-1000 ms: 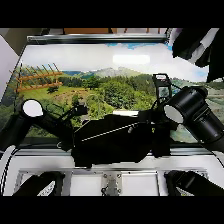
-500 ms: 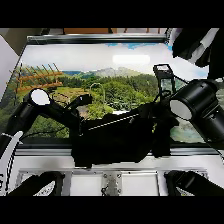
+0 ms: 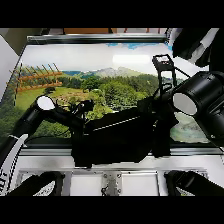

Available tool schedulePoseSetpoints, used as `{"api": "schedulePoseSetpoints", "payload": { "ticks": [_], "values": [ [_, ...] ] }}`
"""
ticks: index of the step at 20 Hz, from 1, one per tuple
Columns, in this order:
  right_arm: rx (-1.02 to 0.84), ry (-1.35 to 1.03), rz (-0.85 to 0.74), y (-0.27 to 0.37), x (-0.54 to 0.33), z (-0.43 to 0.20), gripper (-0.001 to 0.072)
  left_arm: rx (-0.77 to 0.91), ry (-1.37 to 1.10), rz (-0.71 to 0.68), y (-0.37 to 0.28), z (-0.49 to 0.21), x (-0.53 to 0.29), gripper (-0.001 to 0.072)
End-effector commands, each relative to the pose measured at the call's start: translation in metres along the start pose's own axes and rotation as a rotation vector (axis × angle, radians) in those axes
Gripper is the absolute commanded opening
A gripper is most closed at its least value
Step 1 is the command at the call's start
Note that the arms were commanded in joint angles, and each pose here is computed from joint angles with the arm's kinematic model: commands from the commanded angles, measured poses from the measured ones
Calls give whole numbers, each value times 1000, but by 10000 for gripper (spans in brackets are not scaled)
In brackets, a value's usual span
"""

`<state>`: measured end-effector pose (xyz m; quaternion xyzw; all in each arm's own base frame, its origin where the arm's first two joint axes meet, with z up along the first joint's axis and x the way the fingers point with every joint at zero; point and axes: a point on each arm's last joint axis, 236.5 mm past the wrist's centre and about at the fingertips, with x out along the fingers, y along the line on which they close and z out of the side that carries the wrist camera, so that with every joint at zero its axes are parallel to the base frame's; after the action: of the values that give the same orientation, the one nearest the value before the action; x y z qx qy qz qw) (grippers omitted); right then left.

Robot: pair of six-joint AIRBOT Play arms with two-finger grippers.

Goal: Fold the clothes and pants, and hang the long-sleeved shirts on hangers.

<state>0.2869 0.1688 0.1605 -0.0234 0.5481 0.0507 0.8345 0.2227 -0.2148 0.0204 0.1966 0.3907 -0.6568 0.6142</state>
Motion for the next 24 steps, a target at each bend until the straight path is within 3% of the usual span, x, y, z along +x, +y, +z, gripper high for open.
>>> {"api": "schedulePoseSetpoints", "payload": {
  "ticks": [1,12,24],
  "values": [
    [-21,-18,50,13,1,5,20,46,-6,-1,0,-2,4,10],
    [-135,-44,209,89,-10,-15,20,-10,-14,18,6,-4,-1,11],
    [-193,-157,528,195,-22,-5,19,-22,-18,24,9,-7,-4,11]
  ]
}}
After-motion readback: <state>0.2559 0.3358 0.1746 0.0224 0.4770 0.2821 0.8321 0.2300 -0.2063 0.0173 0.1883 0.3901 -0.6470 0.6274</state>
